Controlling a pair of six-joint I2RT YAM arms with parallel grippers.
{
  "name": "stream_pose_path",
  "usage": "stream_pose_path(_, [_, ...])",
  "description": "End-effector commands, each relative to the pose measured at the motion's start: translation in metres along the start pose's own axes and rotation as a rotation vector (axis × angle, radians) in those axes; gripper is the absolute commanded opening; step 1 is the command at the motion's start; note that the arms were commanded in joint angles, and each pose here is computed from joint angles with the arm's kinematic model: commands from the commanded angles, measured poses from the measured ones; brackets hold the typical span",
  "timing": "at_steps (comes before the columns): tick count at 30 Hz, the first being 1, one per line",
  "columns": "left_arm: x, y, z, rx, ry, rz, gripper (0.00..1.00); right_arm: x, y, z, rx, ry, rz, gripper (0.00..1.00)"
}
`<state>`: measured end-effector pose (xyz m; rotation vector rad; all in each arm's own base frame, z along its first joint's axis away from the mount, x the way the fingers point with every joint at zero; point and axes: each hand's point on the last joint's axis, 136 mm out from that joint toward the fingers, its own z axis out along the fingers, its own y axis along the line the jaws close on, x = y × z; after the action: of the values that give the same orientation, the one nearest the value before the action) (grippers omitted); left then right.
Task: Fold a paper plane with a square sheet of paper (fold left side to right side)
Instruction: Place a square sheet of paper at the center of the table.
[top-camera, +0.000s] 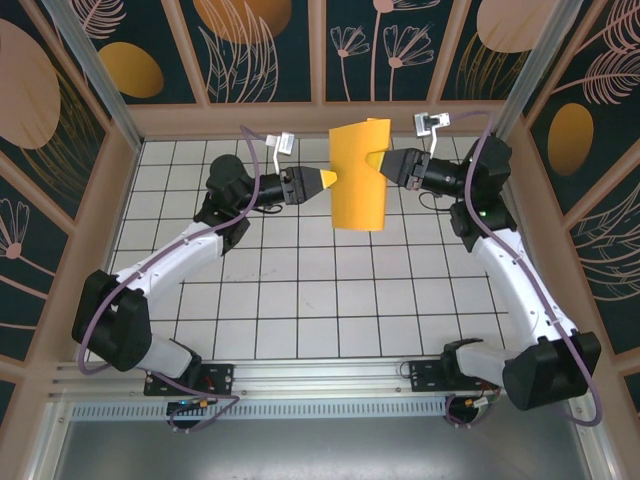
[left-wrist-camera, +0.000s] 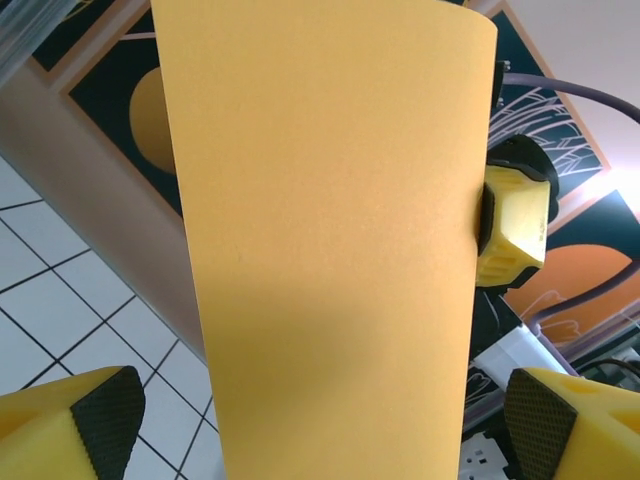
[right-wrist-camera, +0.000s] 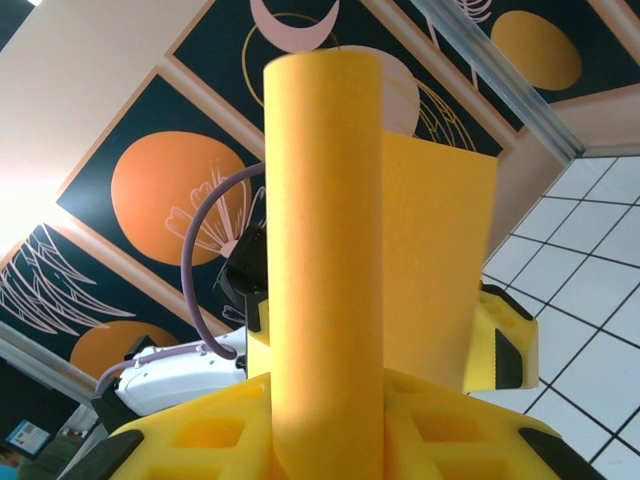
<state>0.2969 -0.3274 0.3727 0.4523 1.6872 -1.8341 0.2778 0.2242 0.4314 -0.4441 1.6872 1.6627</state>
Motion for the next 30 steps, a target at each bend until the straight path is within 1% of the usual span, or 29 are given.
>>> stream_pose_path(1, [-0.006, -0.022, 0.000, 0.073, 0.002, 0.046, 0.91, -0.012, 0.015, 0.003, -0.032, -0.023, -0.049, 0.28])
stream_pose_path(3, [-0.005, -0.023, -0.001, 0.083, 0.003, 0.046, 0.85, -0.010, 0.010, 0.003, -0.024, -0.024, -0.042, 0.28])
stream_pose_path(6, [-0.004, -0.024, -0.001, 0.091, 0.008, 0.044, 0.68, -0.006, -0.004, 0.003, 0.026, -0.019, -0.026, 0.28])
stream_pose_path(7, [-0.003, -0.024, -0.002, 0.089, 0.010, 0.044, 0.61, -0.004, -0.009, 0.003, 0.045, -0.015, -0.021, 0.28])
stream_pose_path(11, [0.001, -0.015, -0.002, 0.058, 0.018, 0.033, 0.28, 0.000, -0.028, -0.005, 0.113, -0.025, -0.007, 0.28])
stream_pose_path(14, [0.006, -0.004, -0.003, 0.030, 0.023, 0.015, 0.11, 0.003, -0.043, -0.011, 0.162, -0.028, 0.014, 0.29])
stream_pose_path(16, [0.011, 0.005, -0.004, 0.002, 0.027, 0.001, 0.09, 0.005, -0.055, -0.017, 0.206, -0.031, 0.024, 0.31])
stream_pose_path(20, [0.026, 0.031, -0.009, -0.089, 0.042, -0.031, 0.07, 0.014, -0.086, -0.034, 0.324, -0.041, 0.064, 0.43])
stream_pose_path(23, [0.038, 0.053, -0.013, -0.167, 0.067, -0.060, 0.06, 0.027, -0.112, -0.047, 0.420, -0.024, 0.108, 0.54])
stream_pose_path(24, [0.051, 0.068, -0.017, -0.209, 0.085, -0.094, 0.06, 0.033, -0.122, -0.050, 0.457, -0.014, 0.119, 0.58])
stream_pose_path(26, [0.062, 0.084, -0.022, -0.259, 0.098, -0.131, 0.06, 0.044, -0.137, -0.057, 0.514, 0.004, 0.136, 0.65])
stream_pose_path(28, [0.074, 0.099, -0.027, -0.299, 0.110, -0.165, 0.05, 0.056, -0.152, -0.063, 0.572, 0.021, 0.159, 0.71])
stream_pose_path(30, [0.084, 0.114, -0.034, -0.342, 0.115, -0.199, 0.05, 0.067, -0.167, -0.069, 0.618, 0.034, 0.181, 0.74])
